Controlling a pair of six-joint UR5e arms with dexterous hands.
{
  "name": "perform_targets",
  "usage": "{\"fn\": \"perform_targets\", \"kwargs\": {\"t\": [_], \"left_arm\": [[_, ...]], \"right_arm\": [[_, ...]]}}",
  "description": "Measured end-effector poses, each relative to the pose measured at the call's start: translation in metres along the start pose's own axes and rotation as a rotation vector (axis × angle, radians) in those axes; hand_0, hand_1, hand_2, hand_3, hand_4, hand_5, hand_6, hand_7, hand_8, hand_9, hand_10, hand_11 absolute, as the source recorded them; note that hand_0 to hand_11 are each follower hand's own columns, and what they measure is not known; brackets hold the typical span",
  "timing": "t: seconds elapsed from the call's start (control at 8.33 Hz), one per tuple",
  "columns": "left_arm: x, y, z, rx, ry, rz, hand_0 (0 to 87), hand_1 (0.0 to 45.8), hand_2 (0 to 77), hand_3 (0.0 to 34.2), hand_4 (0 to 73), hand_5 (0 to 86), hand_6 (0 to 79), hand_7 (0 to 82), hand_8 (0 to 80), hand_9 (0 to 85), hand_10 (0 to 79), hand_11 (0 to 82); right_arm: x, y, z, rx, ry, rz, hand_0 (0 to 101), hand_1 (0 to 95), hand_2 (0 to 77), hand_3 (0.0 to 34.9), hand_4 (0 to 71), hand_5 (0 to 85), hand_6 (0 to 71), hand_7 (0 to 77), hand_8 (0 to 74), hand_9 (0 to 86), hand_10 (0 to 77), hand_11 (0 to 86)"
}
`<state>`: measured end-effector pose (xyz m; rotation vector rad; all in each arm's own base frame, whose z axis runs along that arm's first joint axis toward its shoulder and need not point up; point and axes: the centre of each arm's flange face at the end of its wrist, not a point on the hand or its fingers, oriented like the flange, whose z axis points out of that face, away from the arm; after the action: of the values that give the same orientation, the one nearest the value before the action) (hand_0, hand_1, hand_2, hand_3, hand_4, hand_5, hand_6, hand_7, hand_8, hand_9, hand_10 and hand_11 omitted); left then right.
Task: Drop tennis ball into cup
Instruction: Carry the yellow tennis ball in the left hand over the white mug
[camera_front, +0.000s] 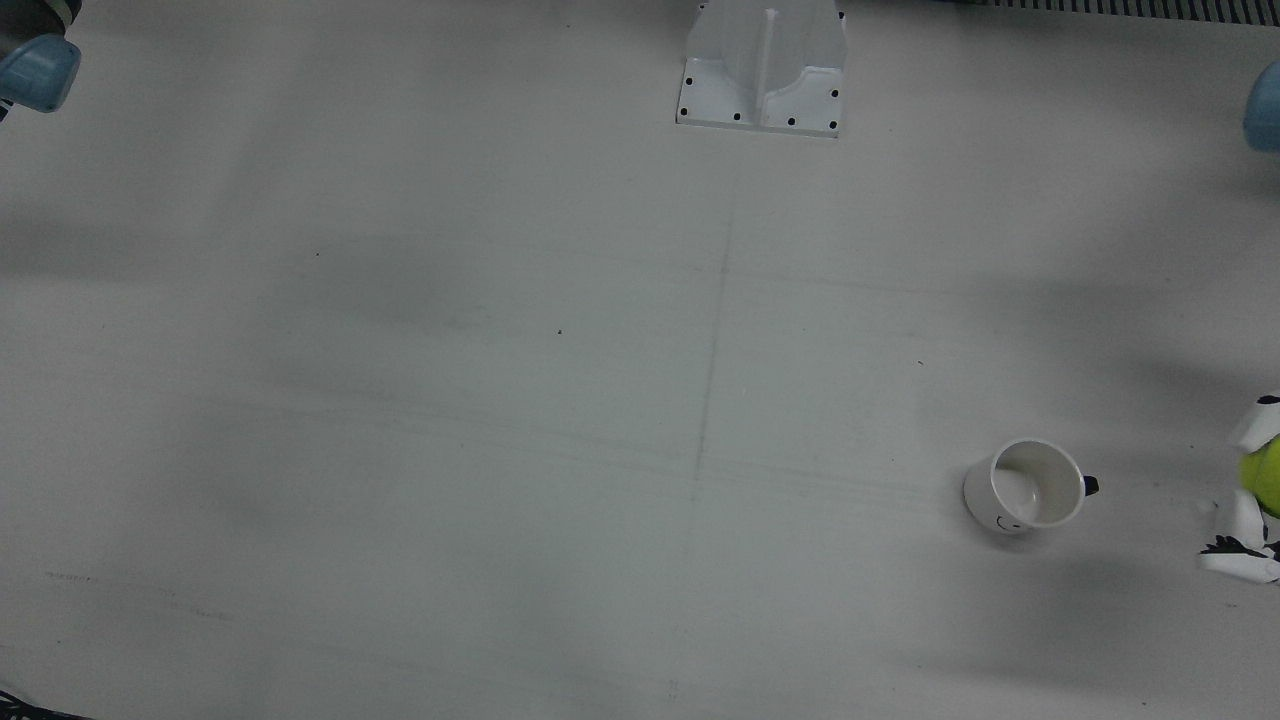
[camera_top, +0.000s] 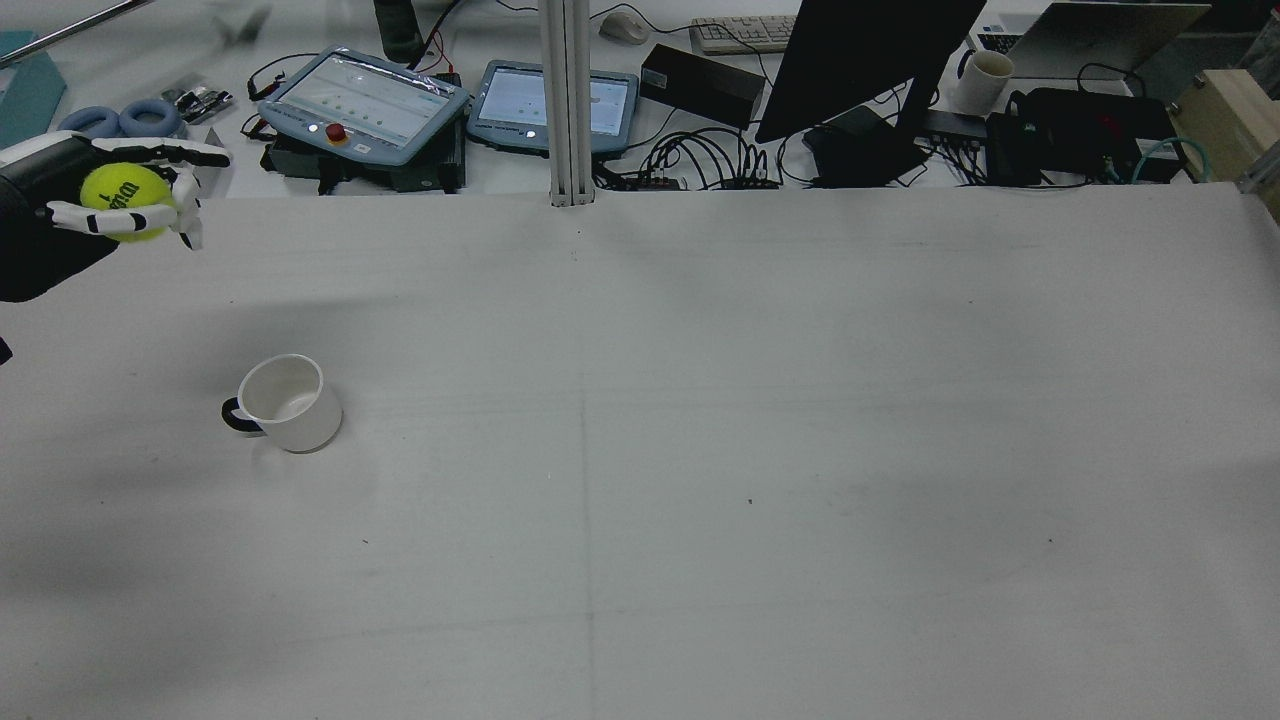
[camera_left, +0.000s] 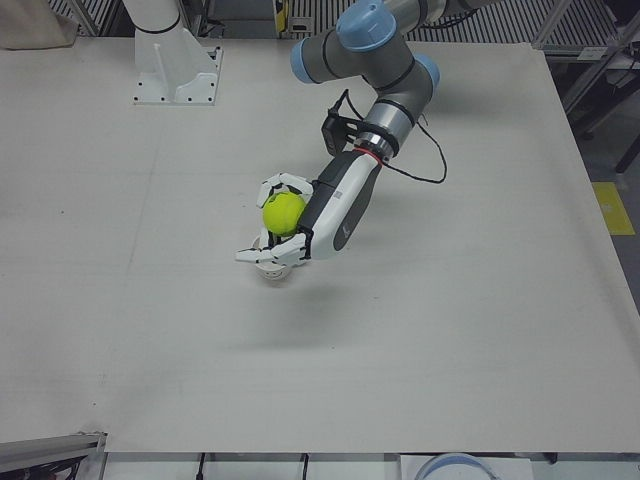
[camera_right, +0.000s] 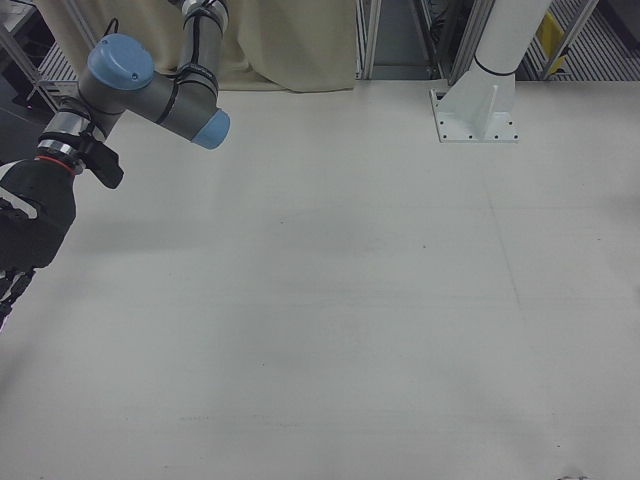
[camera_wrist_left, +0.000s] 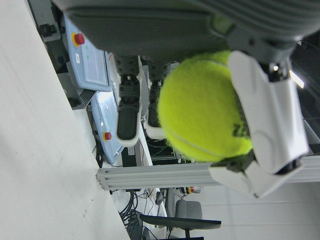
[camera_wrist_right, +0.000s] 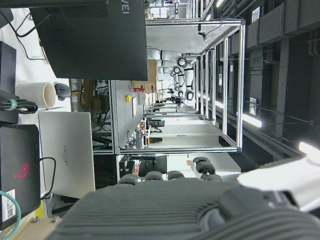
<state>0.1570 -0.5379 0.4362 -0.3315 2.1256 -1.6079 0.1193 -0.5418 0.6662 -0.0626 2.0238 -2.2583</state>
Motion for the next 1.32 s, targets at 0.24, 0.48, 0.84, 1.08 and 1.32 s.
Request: {"fn": "perform_targets", "kwargs": {"t": [0.24, 0.48, 0.84, 1.08, 1.32], "left_arm": [[-0.030, 0.001, 0.007, -0.002, -0.049, -0.006, 46.8, 17.5, 50.2, 0.0, 39.3, 16.4, 47.5, 58.4, 45.8, 62.7, 35.5, 50.2], [-0.043, -0.002, 0.007, 0.004, -0.071, -0.007, 44.3, 15.8, 50.7, 0.1, 37.6, 16.9, 50.7, 57.3, 45.8, 62.7, 35.5, 49.6], [-0.053, -0.002, 0.007, 0.002, -0.089, 0.008, 41.1, 10.4, 52.4, 0.0, 36.5, 13.6, 51.3, 57.3, 43.6, 62.2, 33.8, 48.0], [-0.057, -0.003, 0.007, 0.002, -0.096, 0.020, 39.7, 10.9, 50.7, 0.0, 35.5, 15.3, 51.3, 57.3, 42.5, 61.6, 33.8, 47.5], [-0.060, -0.011, 0.008, 0.008, -0.100, 0.025, 38.8, 10.9, 51.8, 0.0, 35.5, 11.4, 51.3, 57.3, 41.5, 61.6, 33.8, 45.8]], "right_arm": [[0.000, 0.000, 0.000, 0.000, 0.000, 0.000, 0, 0.5, 0.5, 0.0, 0.0, 0.0, 0.0, 0.0, 0.0, 0.0, 0.0, 0.5], [0.000, 0.000, 0.000, 0.001, 0.000, 0.000, 0, 0.5, 0.5, 0.0, 0.0, 0.0, 0.0, 0.0, 0.0, 0.0, 0.0, 0.5], [0.001, -0.001, 0.000, 0.001, 0.001, 0.000, 0, 0.5, 0.5, 0.0, 0.0, 0.0, 0.0, 0.5, 0.0, 0.0, 0.0, 0.5], [0.001, -0.001, 0.000, 0.003, 0.000, 0.000, 0, 0.5, 0.5, 0.0, 0.0, 0.0, 0.0, 0.0, 0.0, 0.0, 0.0, 0.5], [0.001, -0.002, 0.000, 0.003, 0.001, 0.001, 0, 0.5, 0.5, 0.0, 0.0, 0.0, 0.0, 0.0, 0.0, 0.0, 0.0, 0.5]]}}
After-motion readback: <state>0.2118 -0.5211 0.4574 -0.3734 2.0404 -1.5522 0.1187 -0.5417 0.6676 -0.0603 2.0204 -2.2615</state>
